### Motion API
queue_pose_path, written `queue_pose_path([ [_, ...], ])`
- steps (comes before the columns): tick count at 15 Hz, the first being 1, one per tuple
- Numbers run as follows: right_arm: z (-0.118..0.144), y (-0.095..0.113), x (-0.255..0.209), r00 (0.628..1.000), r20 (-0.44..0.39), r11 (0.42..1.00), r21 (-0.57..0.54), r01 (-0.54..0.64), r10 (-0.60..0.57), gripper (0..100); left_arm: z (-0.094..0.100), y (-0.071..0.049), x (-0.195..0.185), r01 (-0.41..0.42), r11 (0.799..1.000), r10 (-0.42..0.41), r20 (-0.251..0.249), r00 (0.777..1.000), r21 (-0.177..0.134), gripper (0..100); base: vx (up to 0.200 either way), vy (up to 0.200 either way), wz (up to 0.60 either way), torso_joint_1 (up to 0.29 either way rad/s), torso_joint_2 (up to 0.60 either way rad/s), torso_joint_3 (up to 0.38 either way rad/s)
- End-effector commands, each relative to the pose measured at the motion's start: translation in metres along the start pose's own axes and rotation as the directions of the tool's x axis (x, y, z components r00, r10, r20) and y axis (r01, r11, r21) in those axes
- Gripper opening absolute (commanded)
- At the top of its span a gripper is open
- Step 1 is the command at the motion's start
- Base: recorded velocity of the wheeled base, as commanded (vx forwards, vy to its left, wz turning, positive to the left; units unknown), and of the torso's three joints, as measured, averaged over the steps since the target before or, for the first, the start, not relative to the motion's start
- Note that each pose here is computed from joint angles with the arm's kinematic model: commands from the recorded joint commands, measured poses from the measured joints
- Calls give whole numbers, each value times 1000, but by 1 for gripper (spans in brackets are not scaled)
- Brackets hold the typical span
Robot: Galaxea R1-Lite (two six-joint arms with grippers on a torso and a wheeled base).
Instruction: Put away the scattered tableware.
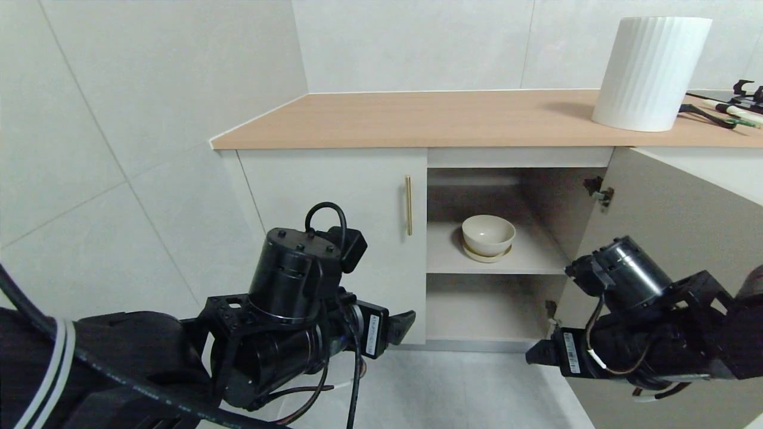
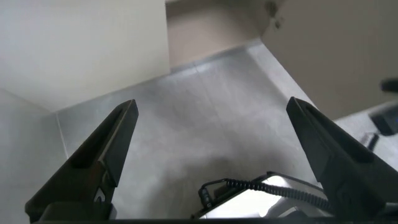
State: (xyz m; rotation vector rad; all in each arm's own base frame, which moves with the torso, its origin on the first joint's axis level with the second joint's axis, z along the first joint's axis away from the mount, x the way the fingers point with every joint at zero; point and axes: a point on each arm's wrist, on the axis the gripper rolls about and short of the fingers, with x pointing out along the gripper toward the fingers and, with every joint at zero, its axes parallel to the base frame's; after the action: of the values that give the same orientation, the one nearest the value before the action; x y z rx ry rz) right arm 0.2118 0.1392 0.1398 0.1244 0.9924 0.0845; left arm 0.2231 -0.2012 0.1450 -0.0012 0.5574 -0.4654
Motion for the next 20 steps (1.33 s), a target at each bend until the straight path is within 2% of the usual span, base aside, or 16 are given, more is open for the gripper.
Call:
queue_pose_path([
  [1, -10, -3, -13, 1000, 12, 1000, -16, -22, 22, 100, 1, 0, -3, 2, 1000, -2, 7, 1000, -2, 100, -200, 0, 0, -7, -2, -2],
  [4, -19, -10, -21, 1000, 13, 1000, -19, -25, 25, 100, 3, 0, -6, 5, 1000, -5, 18, 1000, -4, 100, -200, 0, 0, 2, 1, -1],
  [6, -23, -12, -26, 999, 19, 999, -22, -34, 34, 100, 3, 1, -6, 5, 1000, -5, 18, 1000, -2, 100, 0, 0, 0, 0, 0, 0],
  [9, -39, -30, -56, 993, 87, 997, -5, -82, 82, 100, 1, 1, -6, 5, 1000, -5, 13, 1000, -1, 100, 0, 0, 0, 0, 0, 0],
  [12, -50, -40, -65, 992, 100, 996, 18, -83, 81, 100, 1, 1, -7, 4, 1000, -4, 13, 1000, 5, 100, 0, 0, 0, 0, 0, 0],
  [20, -58, -61, -81, 993, 115, 982, 188, -18, -4, 100, 1, 1, -7, 6, 1000, -6, 15, 1000, 4, 100, 0, -200, 0, 5, 2, 2],
])
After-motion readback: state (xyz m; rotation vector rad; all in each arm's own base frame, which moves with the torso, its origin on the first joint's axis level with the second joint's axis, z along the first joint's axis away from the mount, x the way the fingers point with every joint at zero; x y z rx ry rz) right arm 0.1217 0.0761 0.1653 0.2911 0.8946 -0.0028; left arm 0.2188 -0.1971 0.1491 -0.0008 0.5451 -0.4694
